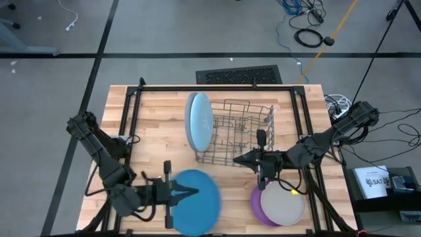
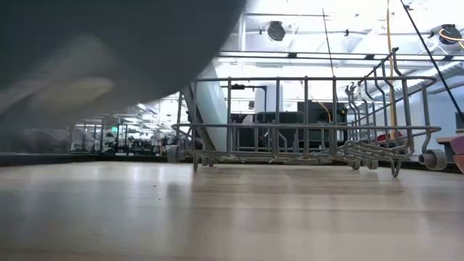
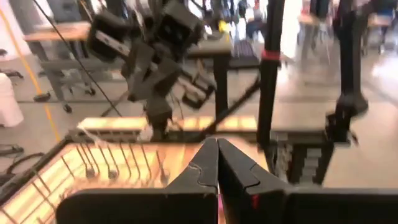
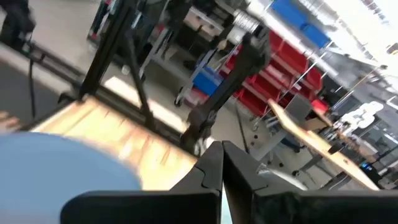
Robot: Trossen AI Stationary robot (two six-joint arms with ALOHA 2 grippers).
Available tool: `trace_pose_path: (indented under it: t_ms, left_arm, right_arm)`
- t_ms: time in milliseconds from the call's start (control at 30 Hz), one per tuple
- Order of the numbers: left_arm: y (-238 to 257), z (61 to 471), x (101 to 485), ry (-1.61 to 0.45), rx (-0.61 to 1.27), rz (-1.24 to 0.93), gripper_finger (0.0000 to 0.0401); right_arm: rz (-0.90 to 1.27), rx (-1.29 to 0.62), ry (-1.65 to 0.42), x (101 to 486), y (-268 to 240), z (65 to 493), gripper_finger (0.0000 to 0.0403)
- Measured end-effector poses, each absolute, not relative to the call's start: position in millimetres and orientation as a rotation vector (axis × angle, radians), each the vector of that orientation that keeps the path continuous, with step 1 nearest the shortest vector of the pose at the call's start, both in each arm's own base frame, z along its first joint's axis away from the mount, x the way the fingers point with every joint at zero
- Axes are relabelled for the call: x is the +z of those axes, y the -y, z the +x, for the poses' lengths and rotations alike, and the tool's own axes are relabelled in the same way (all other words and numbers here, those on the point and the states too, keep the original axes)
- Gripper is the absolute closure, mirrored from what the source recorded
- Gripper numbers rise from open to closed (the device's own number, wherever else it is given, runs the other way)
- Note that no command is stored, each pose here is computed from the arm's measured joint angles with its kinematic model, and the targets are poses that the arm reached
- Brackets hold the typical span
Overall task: Sort dishes
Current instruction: Put the dark blue plate into the dish rack
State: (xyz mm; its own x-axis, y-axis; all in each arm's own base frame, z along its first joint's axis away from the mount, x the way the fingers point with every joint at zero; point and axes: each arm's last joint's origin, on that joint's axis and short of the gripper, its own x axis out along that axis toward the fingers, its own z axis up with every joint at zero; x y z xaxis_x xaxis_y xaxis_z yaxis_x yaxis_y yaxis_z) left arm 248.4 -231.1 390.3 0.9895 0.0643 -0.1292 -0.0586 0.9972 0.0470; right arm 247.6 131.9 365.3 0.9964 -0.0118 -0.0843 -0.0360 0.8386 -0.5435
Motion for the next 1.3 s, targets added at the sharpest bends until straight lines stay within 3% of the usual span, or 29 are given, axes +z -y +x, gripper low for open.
trace_pose_path:
  t_ms: [367,500,667,767,967,1067,1300]
  left_arm:
    - [225.5,240.5,329.6,-0.691,-0.128,0.094,0.0384]
    - [239.8,238.1,304.1,-0.867,-0.195,0.082,0.0322]
    - [258.7,243.2,259.5,-1.038,-0.139,0.111,0.0225]
    - [267.0,250.7,225.7,-1.134,-0.086,0.156,0.0201]
    - [265.1,274.3,151.4,-1.377,0.014,0.174,0.0222]
    - [262.0,281.5,133.0,-1.44,0.022,0.177,0.0248]
    - [253.9,286.6,142.6,-1.433,0.009,0.146,0.0306]
  right_arm:
    - [-0.573,-0.021,-0.165,355.9,-131.8,249.0,0.0403]
    - [-0.564,-0.02,-0.174,354.8,-131.8,249.0,0.0403]
    - [-0.56,-0.02,-0.173,354.8,-131.9,249.0,0.0403]
    - [-0.556,-0.021,-0.172,355.1,-131.8,249.0,0.0403]
    - [-0.551,-0.023,-0.171,355.1,-131.8,249.0,0.0403]
    - [-0.541,-0.024,-0.171,355.1,-131.8,249.0,0.0403]
    - [-0.534,-0.025,-0.172,355.0,-131.8,249.0,0.0403]
